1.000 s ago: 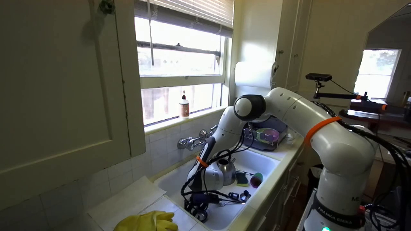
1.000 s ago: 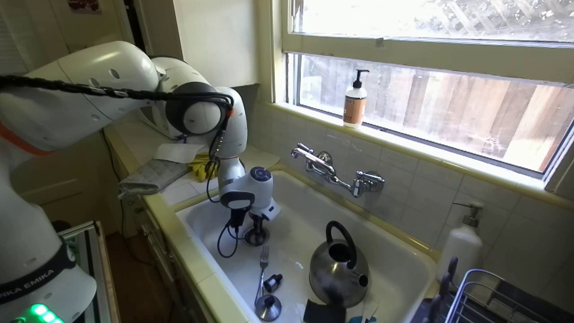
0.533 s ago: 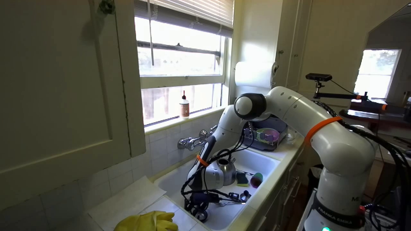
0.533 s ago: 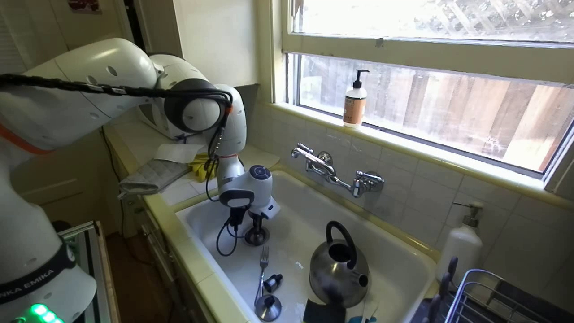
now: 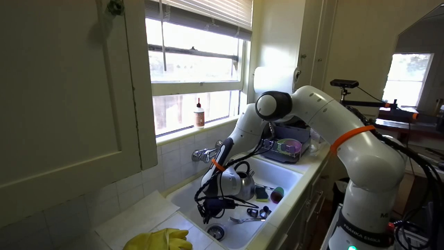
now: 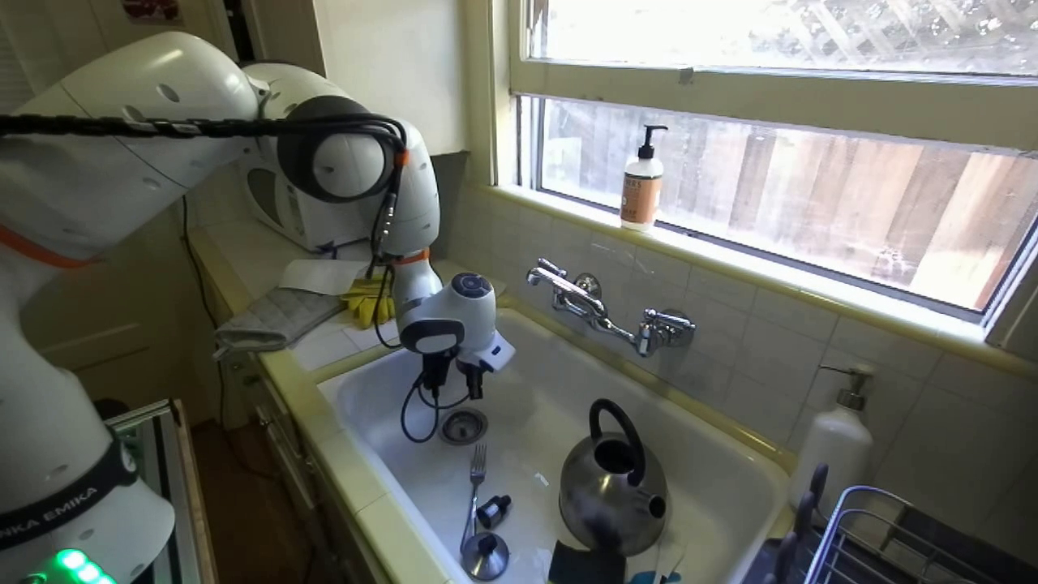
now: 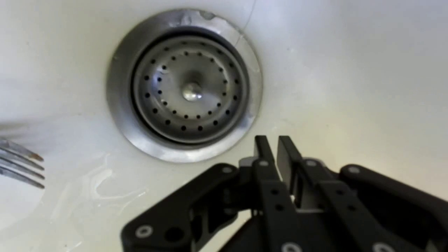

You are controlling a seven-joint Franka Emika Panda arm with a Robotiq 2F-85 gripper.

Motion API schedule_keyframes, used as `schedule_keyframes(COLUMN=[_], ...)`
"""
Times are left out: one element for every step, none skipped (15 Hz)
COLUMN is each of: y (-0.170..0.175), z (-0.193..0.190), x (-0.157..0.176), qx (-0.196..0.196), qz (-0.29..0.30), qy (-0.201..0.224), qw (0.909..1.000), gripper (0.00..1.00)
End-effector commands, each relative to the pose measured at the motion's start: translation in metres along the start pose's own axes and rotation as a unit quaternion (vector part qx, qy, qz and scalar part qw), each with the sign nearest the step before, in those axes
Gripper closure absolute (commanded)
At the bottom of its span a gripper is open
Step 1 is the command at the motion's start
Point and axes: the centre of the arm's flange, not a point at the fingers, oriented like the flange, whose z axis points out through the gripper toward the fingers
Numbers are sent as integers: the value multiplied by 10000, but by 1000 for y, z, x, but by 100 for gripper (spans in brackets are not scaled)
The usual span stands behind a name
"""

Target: Remove the sink hole cover from the sink hole

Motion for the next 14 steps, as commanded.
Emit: schedule_keyframes(y=[-3, -4, -4, -4, -4, -2, 0, 1, 2, 4, 5, 6, 6, 6], z=[-20, -22, -22, -21, -20, -17, -13, -8, -5, 0, 3, 6, 10, 13], x=[-3, -2, -1, -2, -2, -1, -2, -2, -3, -4, -5, -6, -7, -8], qx=[-155, -180, -191, -226, -248, -296, -320, -343, -372, -385, -410, -427, -445, -451], qz=[-97, -118, -152, -175, -193, -215, -239, -277, -327, -395, -457, -514, -574, -624], qy=[68, 79, 58, 15, -81, -166, -259, -359, -439, -525, -602, -658, -697, -725], qw=[9998, 9997, 9997, 9996, 9995, 9992, 9989, 9984, 9978, 9971, 9963, 9956, 9949, 9944], gripper=[97, 97, 97, 95, 63, 67, 66, 61, 55, 46, 39, 31, 24, 17])
